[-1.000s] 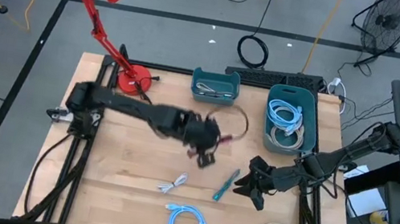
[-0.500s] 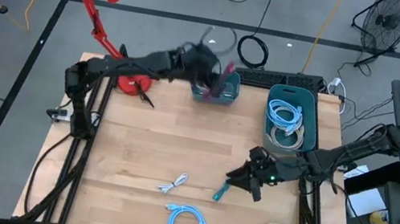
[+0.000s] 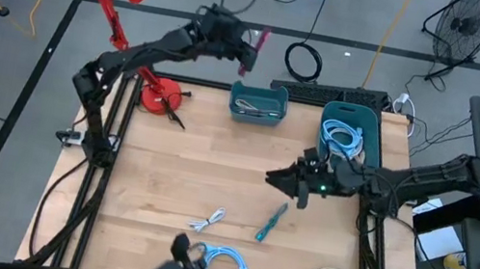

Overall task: Pick & Place USB Port
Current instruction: Put the red charger cable into the left blue bin

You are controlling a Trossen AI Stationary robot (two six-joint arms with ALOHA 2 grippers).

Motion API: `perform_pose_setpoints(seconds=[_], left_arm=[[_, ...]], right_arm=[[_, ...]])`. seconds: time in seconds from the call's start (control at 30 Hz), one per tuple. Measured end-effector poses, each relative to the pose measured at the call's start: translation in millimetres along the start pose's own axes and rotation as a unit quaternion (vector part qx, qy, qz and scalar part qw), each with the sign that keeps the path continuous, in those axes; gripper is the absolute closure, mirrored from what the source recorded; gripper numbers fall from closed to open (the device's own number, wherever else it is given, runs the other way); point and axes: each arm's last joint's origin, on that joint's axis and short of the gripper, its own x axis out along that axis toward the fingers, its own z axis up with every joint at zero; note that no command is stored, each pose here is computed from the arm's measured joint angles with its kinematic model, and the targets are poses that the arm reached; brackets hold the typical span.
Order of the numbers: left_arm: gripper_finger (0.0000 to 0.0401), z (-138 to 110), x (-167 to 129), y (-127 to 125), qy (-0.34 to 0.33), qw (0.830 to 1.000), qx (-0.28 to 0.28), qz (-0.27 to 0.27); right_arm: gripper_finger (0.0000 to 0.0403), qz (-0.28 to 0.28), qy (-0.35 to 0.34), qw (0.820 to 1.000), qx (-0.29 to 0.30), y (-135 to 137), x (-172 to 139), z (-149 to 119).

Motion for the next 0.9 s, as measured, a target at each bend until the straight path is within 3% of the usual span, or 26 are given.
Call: perform_pose_setpoints(seconds=[0.23,0.37,0.53,0.77,0.9], left_arm=[[0.0388,7.2,-5.8,36.6,0.009,0.999,0.031,-0.043],[0.0388,1.9,1.2,39.7,0.027,0.989,0.078,-0.127],[0.0388,-18.8,21.2,39.9,0.078,0.977,0.099,-0.171],[0.0388,-44.4,39.7,27.6,0.153,0.962,0.153,-0.167],[0.0388,-40.7,46.4,10.4,0.197,0.943,0.233,-0.132]], right_arm=[[0.0264,-0.007,-0.025,1.0,-0.008,-6.2,1.4,10.4],[0.0264,-0.013,-0.031,0.999,-0.008,-9.5,1.9,13.9],[0.0264,-0.019,-0.037,0.999,-0.007,-12.7,2.2,17.5],[0.0264,-0.014,-0.029,0.999,-0.007,-14.7,2.4,19.1],[0.0264,-0.016,-0.024,1.0,-0.005,-16.7,2.5,20.1]])
